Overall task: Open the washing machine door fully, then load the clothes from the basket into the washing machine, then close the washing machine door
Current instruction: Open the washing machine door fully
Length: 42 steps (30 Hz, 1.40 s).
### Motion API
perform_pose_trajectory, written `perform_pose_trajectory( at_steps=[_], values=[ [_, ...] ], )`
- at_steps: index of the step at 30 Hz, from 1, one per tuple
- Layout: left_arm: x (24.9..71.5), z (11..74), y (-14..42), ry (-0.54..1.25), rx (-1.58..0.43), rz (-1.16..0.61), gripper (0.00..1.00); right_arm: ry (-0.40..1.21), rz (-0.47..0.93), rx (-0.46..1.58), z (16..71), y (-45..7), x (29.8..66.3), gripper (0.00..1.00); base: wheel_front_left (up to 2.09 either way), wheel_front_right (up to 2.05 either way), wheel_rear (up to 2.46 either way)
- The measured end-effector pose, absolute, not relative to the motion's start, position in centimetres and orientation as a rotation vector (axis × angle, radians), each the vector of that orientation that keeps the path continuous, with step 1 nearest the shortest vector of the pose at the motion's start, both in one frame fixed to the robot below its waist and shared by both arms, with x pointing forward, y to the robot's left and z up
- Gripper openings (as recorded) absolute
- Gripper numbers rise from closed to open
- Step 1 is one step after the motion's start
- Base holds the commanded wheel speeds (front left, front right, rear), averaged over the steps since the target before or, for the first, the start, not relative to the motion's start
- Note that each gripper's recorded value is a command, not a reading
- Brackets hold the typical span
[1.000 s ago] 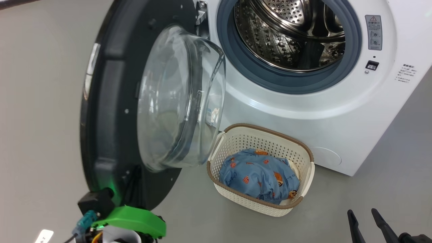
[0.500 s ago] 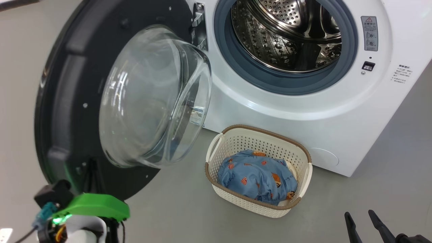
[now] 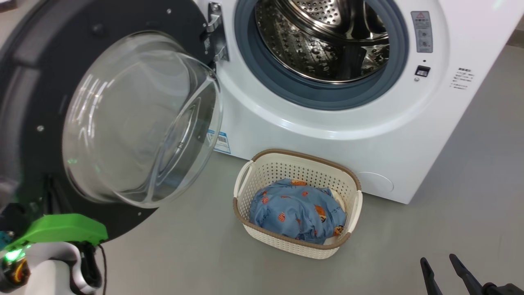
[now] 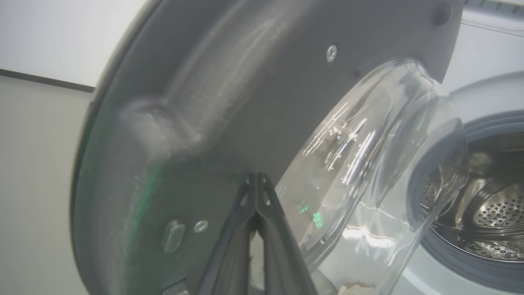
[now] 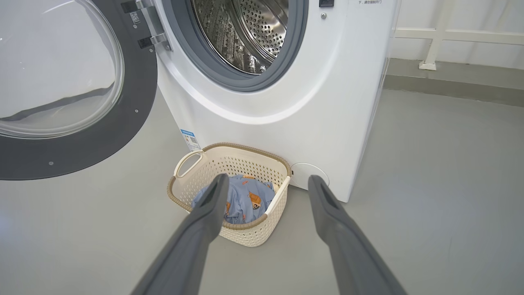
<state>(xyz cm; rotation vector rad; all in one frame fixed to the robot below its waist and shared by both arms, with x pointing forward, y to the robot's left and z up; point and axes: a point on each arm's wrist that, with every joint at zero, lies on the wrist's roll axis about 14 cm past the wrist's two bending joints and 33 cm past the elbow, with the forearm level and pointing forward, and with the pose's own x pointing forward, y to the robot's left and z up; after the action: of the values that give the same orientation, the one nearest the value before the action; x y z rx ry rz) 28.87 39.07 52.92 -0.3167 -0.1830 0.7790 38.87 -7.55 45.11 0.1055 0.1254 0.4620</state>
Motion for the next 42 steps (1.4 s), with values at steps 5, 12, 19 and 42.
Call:
perform_pose_trajectory(
  at_steps=[5, 12, 19, 42],
  values=[
    [29.1, 52.8, 40.2, -0.179, -0.303, 0.808, 0.00, 0.128, 0.444, 0.100, 45.0, -8.4, 38.5, 1.00, 0.00, 0.00, 0.00],
    [29.8, 52.7, 41.3, -0.170, -0.272, 0.835, 0.00, 0.137, 0.406, 0.095, 44.6, -10.0, 38.4, 1.00, 0.00, 0.00, 0.00],
    [30.3, 52.4, 42.3, -0.158, -0.255, 0.860, 0.00, 0.153, 0.390, 0.093, 44.1, -10.7, 38.2, 1.00, 0.00, 0.00, 0.00],
    [31.5, 52.2, 43.3, -0.142, -0.235, 0.899, 0.00, 0.156, 0.347, 0.084, 43.8, -12.4, 38.1, 1.00, 0.00, 0.00, 0.00]
  ],
)
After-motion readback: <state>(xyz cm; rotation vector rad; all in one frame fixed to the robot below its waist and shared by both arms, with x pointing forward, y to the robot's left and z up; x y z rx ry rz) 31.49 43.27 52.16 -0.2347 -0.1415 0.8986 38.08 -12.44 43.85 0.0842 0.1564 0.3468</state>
